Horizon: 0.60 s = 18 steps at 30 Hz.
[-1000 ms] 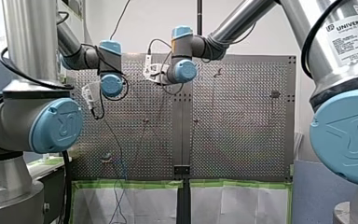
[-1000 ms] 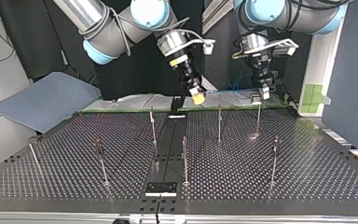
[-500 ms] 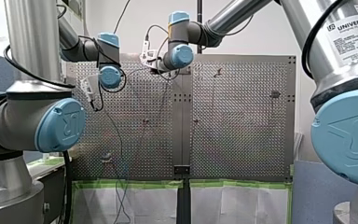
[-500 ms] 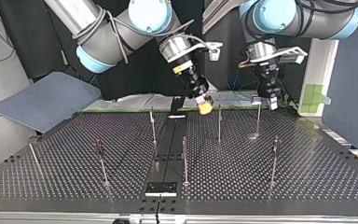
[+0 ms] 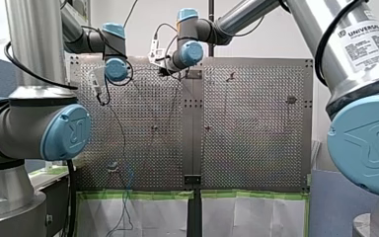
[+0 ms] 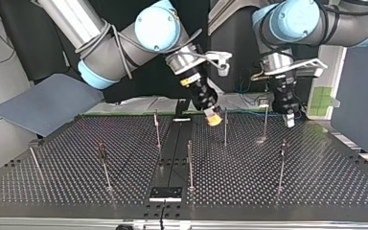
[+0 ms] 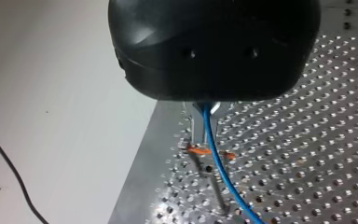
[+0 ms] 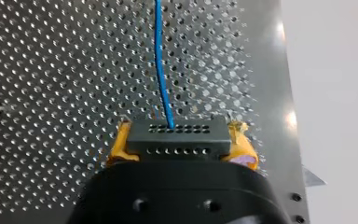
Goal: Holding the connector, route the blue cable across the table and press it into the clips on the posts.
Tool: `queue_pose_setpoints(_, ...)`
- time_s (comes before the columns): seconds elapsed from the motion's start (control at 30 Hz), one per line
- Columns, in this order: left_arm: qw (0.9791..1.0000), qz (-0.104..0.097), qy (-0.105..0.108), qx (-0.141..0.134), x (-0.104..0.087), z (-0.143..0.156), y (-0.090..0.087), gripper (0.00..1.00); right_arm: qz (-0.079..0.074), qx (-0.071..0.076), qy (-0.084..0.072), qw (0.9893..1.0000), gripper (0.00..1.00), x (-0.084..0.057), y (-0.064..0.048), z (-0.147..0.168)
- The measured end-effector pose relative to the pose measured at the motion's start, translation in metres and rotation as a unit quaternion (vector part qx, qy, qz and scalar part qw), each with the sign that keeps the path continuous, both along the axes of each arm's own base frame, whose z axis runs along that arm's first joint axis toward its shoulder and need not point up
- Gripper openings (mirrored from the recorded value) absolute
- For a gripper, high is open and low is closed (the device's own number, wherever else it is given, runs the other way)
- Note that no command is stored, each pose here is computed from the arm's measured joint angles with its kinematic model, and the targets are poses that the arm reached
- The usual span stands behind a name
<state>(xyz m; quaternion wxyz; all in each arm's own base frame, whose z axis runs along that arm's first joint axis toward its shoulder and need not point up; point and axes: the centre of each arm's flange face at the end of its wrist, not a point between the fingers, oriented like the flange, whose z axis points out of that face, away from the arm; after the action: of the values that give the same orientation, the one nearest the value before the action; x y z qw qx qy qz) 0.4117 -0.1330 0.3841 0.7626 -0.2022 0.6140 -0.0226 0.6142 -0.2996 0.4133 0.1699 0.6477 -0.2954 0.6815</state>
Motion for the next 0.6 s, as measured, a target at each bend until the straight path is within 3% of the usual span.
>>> queue_pose_setpoints(0.33,0.9999,0.012,-0.002,0.008,0.010,0.011,0.012,0.00,0.006,0.020,0.010,0.9997,0.00,0.004,-0.001,0.005)
queue_pose_setpoints(0.6,0.9998,0.015,0.003,0.013,0.023,0.011,0.023,0.00,0.023,0.030,0.007,0.9993,0.00,0.023,-0.012,-0.005)
